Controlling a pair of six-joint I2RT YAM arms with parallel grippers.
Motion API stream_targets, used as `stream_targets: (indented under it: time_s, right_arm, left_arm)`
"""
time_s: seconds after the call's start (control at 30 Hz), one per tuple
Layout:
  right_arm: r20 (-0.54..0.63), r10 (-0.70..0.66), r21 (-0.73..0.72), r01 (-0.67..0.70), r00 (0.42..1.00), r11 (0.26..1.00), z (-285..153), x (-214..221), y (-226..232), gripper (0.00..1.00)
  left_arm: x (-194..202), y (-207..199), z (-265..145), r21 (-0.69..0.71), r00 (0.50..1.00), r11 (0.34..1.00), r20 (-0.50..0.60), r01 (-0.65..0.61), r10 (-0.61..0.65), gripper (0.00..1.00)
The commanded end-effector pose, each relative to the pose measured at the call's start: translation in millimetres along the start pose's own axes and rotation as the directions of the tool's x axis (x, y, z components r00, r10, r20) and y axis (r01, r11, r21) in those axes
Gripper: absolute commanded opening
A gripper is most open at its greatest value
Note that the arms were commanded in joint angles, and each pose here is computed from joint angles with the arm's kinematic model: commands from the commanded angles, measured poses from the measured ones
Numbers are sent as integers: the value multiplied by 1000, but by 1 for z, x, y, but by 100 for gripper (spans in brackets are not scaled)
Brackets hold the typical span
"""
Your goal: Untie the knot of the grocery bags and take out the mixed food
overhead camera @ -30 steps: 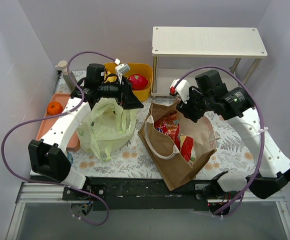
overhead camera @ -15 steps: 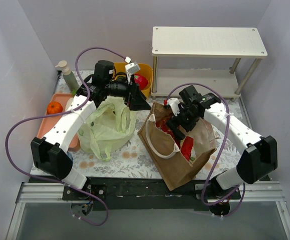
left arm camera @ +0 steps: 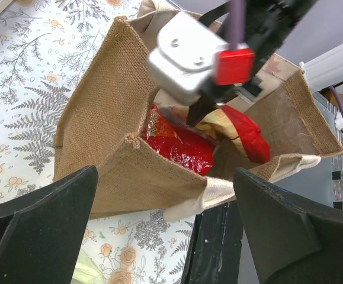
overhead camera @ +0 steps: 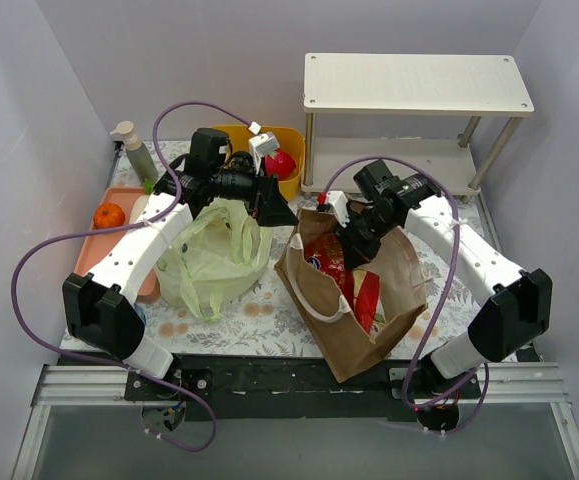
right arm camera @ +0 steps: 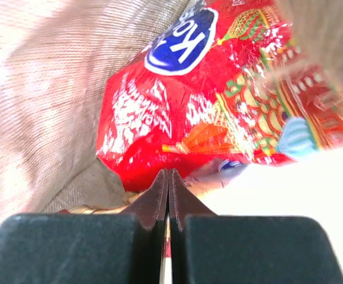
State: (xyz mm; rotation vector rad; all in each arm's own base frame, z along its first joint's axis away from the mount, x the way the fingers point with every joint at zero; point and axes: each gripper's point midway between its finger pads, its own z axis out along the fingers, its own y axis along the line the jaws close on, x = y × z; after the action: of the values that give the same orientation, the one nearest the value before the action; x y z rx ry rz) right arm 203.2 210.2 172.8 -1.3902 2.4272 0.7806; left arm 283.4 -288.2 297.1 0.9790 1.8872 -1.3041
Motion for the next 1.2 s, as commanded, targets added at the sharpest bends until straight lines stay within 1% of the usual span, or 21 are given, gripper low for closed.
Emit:
stream_targets:
  time_s: [0.0, 0.13, 0.23, 0.3, 0.33, 0.37, 0.4, 0.43, 0.47, 0.53, 0.57, 0.67, 0.77, 0.8, 0.87, 0.9, 0.93, 0.97, 1.0, 1.07, 1.17]
  right_arm:
    - [59, -145, 49, 142, 988, 989, -42, -19, 16, 1]
    - [65, -244, 166, 231, 967, 959, -82, -38, 12, 1]
    - [71, -332, 312, 296, 940, 903, -114, -52, 2, 1]
    - [50, -346, 359, 307, 937, 881, -123, -50, -3, 1]
    - [32, -312, 359, 280, 950, 890, -118, -41, -6, 1]
    - [-1, -274, 371, 254, 962, 893, -113, -31, -12, 14]
    - [-29, -233, 365, 228, 972, 903, -105, -20, -15, 31]
    - [-88, -159, 328, 179, 983, 928, -85, 4, -17, 43]
    - [-111, -125, 308, 153, 986, 939, -76, 14, -17, 51]
    - [-175, -71, 231, 111, 982, 967, -52, 43, -12, 53]
    - [-163, -57, 218, 92, 985, 972, -44, 45, -12, 57]
    - [-211, -6, 204, 50, 977, 978, -26, 64, -16, 66]
    - [-231, 28, 175, 13, 972, 984, -16, 66, -18, 69]
    - [-239, 34, 170, 7, 970, 985, -14, 67, -19, 67]
    - [-265, 33, 135, 4, 964, 991, -9, 69, -17, 39]
    - [-253, 2, 120, 29, 967, 992, -12, 63, -18, 28]
    - [-244, -4, 103, 30, 970, 994, -16, 60, -15, 11]
    - [-228, -18, 96, 41, 974, 995, -19, 55, -13, 5]
    - [-193, -52, 99, 72, 980, 993, -28, 42, -11, 1]
    - [-135, -100, 144, 120, 986, 982, -45, 26, -11, 1]
    - [-25, -244, 259, 242, 970, 935, -87, -11, -11, 1]
  left_arm:
    - [-6, -9, -8, -3, 999, 999, 25, -39, 39, 98]
    - [-5, -8, -7, -6, 999, 999, 24, -33, 33, 98]
    - [-4, -6, -6, -12, 999, 999, 24, -33, 33, 98]
    - [-3, -5, -6, -14, 999, 1000, 22, -27, 28, 98]
    - [-3, -4, -5, -14, 999, 999, 22, -29, 29, 98]
    - [-2, -3, -5, -14, 1000, 1000, 20, -23, 24, 98]
    - [-2, -3, -4, -15, 1000, 1000, 21, -23, 23, 98]
    - [-2, -3, -4, -14, 1000, 1000, 21, -23, 23, 98]
    - [0, -2, -4, -12, 1000, 1000, 19, -18, 18, 98]
    - [1, -1, -3, -14, 1000, 1000, 17, -15, 15, 98]
    - [1, -1, -3, -17, 1000, 1000, 17, -17, 17, 98]
    - [0, 0, -4, -28, 999, 999, 20, -26, 27, 98]
    - [3, -1, -6, -34, 999, 999, 18, -31, 32, 98]
    - [4, 0, -6, -40, 999, 999, 17, -32, 32, 98]
    - [7, 0, -7, -45, 999, 998, 14, -34, 35, 98]
    - [8, 0, -8, -51, 999, 998, 12, -34, 35, 98]
    - [9, 1, -8, -52, 999, 998, 10, -38, 39, 98]
    - [9, 1, -8, -54, 999, 998, 8, -41, 41, 98]
    - [9, -1, -9, -56, 999, 997, 10, -47, 48, 98]
    - [9, -1, -10, -60, 999, 997, 10, -52, 52, 98]
    - [10, -1, -9, -57, 999, 997, 8, -51, 52, 98]
